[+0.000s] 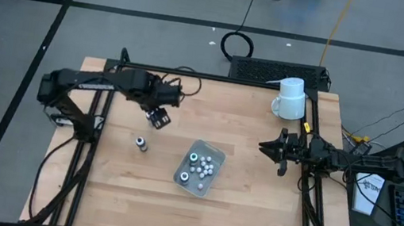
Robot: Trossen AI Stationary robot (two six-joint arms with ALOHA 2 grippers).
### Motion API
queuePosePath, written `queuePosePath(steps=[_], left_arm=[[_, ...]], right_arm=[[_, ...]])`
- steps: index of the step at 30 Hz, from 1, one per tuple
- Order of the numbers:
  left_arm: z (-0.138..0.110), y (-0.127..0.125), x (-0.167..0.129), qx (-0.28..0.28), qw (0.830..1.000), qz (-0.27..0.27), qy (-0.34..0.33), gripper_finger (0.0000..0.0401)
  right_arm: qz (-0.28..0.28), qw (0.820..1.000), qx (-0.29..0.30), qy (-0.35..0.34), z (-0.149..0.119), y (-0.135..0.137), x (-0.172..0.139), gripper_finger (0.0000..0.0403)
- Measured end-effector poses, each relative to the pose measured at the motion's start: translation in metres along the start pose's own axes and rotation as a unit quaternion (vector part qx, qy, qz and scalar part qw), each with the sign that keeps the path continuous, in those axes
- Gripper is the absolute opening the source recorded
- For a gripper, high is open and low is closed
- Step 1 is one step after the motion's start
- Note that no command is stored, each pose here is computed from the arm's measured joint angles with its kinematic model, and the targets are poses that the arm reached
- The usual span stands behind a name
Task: Pick & Place food coloring
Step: Put the large blue food coloring bottle into the white bin
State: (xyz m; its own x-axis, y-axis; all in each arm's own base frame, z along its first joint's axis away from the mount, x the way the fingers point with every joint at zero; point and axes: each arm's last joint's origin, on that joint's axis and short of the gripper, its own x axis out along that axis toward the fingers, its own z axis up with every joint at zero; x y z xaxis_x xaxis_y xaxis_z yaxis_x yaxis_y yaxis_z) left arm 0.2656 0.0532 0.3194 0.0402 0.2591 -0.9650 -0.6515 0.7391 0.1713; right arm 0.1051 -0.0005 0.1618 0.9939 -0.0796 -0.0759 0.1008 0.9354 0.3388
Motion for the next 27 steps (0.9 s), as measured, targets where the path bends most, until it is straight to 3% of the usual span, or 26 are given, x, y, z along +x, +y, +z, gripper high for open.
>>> queuePosePath(steps=[5,10,27], left_arm=[[0.006,0.013,0.035,-0.021,0.999,-0.032,0.034,0.0255],[0.005,0.023,0.056,-0.028,0.998,-0.024,0.053,0.0255],[-0.008,0.030,0.098,-0.040,0.994,-0.046,0.093,0.0255]], right_arm=[[0.000,1.000,0.000,0.000,0.000,0.000,0.000,0.0077],[0.000,1.000,0.000,0.000,0.000,0.000,0.000,0.0077],[0.000,1.000,0.000,0.000,0.000,0.000,0.000,0.0077]])
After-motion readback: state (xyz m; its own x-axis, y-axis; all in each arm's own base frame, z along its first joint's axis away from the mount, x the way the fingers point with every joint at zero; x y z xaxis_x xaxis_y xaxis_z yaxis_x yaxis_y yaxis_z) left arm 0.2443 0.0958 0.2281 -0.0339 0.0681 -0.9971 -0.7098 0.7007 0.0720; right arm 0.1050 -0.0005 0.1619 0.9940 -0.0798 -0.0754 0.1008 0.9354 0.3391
